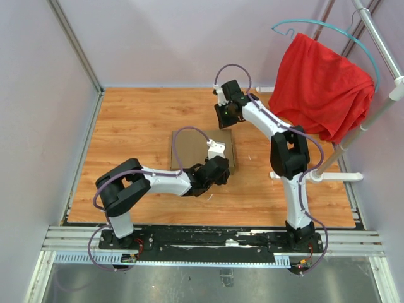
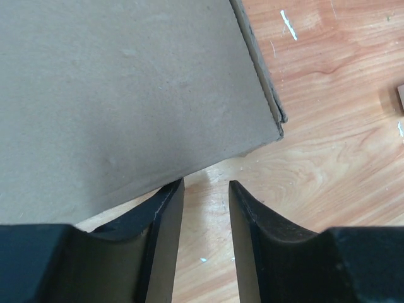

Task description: Fold the paper box

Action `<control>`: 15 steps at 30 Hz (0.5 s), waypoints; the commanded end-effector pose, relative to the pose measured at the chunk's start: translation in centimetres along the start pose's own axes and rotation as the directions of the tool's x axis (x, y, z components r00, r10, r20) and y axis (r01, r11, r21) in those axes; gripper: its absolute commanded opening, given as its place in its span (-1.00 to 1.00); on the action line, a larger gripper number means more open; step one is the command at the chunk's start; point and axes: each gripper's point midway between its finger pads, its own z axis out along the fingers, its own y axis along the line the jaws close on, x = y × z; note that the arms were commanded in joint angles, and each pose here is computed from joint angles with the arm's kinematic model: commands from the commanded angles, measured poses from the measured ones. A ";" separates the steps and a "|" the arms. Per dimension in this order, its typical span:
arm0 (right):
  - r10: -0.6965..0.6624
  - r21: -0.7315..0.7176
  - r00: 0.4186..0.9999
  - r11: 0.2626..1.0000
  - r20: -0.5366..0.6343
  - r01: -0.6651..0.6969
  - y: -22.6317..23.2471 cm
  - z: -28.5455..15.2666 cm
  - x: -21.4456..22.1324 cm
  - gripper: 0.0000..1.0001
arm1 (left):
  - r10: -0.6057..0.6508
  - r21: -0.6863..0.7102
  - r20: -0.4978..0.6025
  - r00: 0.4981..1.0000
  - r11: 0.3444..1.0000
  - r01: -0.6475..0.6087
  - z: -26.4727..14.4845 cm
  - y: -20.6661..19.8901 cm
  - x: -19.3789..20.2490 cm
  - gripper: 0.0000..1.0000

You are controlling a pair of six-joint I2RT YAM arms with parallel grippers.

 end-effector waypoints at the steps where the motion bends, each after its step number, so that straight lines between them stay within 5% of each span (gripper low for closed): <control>1: 0.079 0.057 0.993 0.996 -0.088 -0.075 -1.6 -1.7 2.3 -0.53 | 0.041 -0.082 0.084 0.996 0.996 -0.035 -1.1 1.5 -3.2 -0.19; 7: 0.137 0.092 0.990 0.986 0.016 -0.138 -3.1 -4.8 2.9 -0.51 | 0.030 -0.025 0.063 0.998 0.999 -0.028 -3.8 1.2 -3.7 -0.15; 15: 0.108 0.105 0.962 0.985 0.253 -0.138 -2.9 -13.0 -0.5 -0.31 | 0.021 0.052 0.163 0.986 0.998 -0.030 -9.3 0.6 -8.3 -0.04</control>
